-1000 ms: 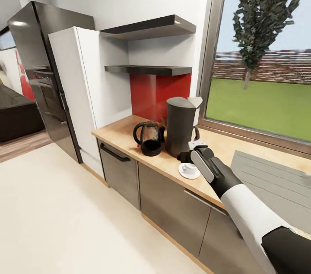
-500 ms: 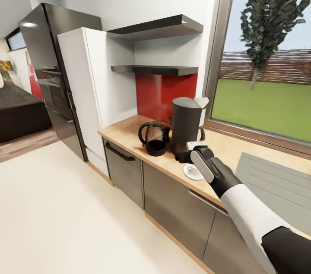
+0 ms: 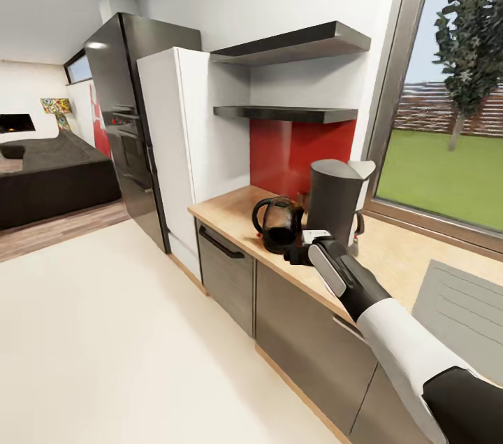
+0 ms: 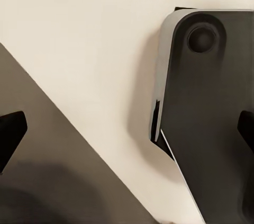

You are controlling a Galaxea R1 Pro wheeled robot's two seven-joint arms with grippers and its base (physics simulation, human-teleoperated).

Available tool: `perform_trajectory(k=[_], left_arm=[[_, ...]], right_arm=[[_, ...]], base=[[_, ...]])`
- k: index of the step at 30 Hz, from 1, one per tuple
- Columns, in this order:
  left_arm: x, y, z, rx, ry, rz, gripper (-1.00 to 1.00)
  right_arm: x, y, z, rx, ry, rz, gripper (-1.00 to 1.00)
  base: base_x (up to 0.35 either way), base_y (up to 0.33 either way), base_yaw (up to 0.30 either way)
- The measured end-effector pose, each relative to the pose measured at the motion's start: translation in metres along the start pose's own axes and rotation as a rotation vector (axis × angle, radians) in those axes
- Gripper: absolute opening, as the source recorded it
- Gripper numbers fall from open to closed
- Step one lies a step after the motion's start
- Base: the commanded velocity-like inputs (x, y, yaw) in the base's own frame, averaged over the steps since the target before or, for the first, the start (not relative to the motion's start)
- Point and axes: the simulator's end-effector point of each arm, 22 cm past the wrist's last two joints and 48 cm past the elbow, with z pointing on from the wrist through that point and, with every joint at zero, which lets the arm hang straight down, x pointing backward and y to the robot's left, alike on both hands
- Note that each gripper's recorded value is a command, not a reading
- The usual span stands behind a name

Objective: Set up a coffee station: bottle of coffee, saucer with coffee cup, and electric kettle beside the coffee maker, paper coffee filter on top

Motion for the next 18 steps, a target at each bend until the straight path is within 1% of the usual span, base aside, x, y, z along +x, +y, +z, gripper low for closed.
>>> perform_trajectory(k=[6, 11, 18], left_arm=[[-0.0001, -0.0005, 0.0, 0.001, 0.0, 0.0, 1.0], [-0.0008, -0.0005, 0.0002, 0.0, -0.002, -0.002, 1.0], [-0.0019, -0.0011, 0.0003, 0.002, -0.004, -0.001, 1.0]], right_arm=[[0.0004, -0.0001, 0.0003, 0.0, 0.001, 0.0, 1.0], [-0.0004, -0.0001, -0.0003, 0.0, -0.001, 0.0, 1.0], [-0.0017, 0.0, -0.0017, 0.0, -0.004, 0.0, 1.0]], base=[[-0.031, 0.028, 0.277], [-0.193, 0.177, 0.277], [-0.244, 0.19, 0.277]])
